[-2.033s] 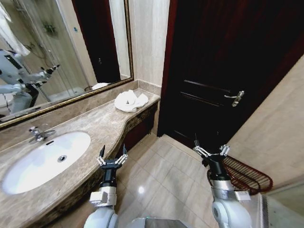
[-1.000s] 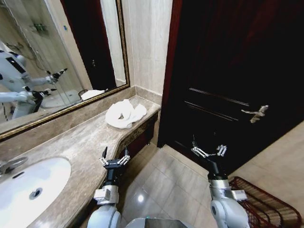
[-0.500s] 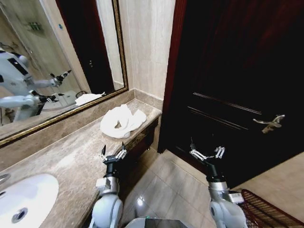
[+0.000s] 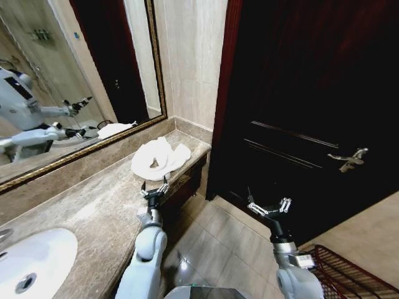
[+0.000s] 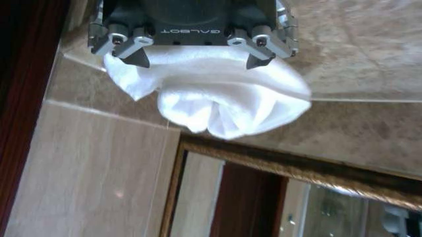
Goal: Discard the used towel into the hamper.
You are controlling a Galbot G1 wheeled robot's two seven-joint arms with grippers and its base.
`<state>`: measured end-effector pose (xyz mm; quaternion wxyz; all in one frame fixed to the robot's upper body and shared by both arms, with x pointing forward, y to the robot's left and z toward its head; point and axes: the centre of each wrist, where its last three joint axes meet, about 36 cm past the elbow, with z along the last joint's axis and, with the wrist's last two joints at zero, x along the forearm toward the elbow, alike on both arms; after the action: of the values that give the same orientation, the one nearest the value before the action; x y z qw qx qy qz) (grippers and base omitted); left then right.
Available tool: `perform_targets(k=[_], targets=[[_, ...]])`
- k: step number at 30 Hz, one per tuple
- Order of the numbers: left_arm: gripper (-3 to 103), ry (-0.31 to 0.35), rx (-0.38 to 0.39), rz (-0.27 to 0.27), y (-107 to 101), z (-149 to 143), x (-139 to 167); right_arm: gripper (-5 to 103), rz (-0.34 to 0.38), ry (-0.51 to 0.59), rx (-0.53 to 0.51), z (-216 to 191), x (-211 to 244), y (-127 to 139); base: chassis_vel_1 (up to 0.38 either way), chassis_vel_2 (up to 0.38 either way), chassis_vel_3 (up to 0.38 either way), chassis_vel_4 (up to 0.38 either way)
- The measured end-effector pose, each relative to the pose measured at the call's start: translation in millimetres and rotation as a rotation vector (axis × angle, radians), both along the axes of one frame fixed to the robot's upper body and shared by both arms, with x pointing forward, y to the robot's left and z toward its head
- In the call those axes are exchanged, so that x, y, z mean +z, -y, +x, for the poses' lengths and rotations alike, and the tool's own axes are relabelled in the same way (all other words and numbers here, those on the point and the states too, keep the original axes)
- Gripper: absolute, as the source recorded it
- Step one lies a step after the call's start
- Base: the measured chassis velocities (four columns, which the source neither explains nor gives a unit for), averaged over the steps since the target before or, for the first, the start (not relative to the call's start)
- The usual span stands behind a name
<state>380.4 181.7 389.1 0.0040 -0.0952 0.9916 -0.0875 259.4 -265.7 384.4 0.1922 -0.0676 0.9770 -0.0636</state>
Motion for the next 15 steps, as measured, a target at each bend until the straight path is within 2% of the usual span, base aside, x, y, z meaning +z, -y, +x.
perform_targets(k=[5,11,15], targets=[[97,-0.01,0.025,0.035,0,30,-7,100,0.004,-0.001,-0.011,-1,-5,2,0.0,0.0,0.0,0.0],[103,-0.01,0.025,0.051,-5,67,-4,100,0.005,0.004,-0.018,-1,-9,6,0.0,0.0,0.0,0.0],[94,-0.009,0.021,0.059,-10,83,-2,100,0.007,0.009,-0.027,0,-10,9,0.0,0.0,0.0,0.0]])
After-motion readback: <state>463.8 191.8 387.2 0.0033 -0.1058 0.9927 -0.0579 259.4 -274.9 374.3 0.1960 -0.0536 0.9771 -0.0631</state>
